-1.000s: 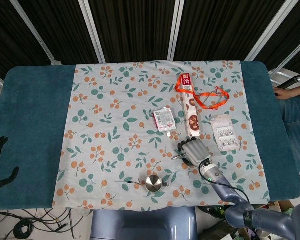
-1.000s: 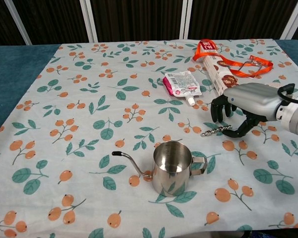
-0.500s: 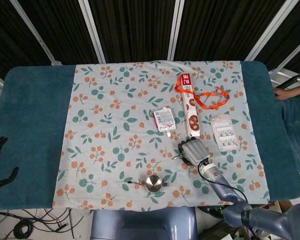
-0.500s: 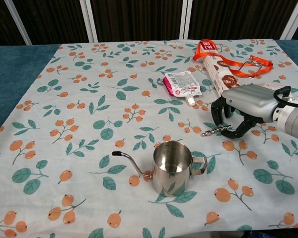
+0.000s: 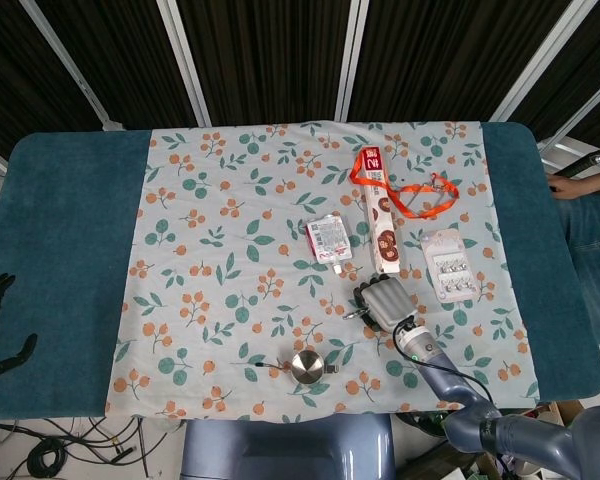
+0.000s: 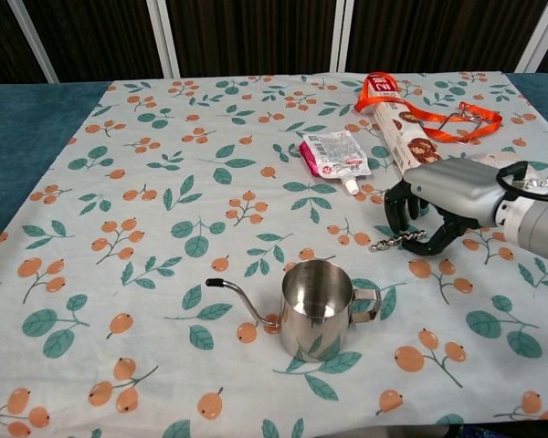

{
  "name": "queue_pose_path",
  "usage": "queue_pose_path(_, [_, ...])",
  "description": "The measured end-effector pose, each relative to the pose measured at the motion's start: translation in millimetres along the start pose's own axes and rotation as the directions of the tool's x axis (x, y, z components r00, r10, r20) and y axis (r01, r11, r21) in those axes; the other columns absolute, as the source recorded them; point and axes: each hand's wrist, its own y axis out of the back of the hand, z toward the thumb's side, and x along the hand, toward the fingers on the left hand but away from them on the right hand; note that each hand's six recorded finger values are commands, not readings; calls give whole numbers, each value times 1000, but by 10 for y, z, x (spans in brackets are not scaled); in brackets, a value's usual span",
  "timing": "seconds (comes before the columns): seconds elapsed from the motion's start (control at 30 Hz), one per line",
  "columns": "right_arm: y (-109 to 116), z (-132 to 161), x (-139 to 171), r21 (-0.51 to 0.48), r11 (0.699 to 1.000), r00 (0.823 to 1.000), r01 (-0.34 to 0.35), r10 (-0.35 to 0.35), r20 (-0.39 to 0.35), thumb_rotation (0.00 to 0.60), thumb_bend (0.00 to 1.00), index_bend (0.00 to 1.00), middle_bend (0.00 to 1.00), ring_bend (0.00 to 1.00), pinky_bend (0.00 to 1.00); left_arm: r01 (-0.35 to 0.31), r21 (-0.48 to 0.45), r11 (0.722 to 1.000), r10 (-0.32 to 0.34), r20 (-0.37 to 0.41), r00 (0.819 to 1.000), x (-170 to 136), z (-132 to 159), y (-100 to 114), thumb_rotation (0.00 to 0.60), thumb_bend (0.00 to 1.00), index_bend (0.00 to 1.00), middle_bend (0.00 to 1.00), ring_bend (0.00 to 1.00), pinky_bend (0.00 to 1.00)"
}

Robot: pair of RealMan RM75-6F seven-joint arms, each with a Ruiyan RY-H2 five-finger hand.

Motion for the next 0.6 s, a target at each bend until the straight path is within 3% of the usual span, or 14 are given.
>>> queue_pose_path(0.6, [-30,32,-11,5,1000,1000,-4,4,-7,600,287,546,434,400,328,-4,0,1000,4,1,1000,2,1,5,600,349,5,29,11,0])
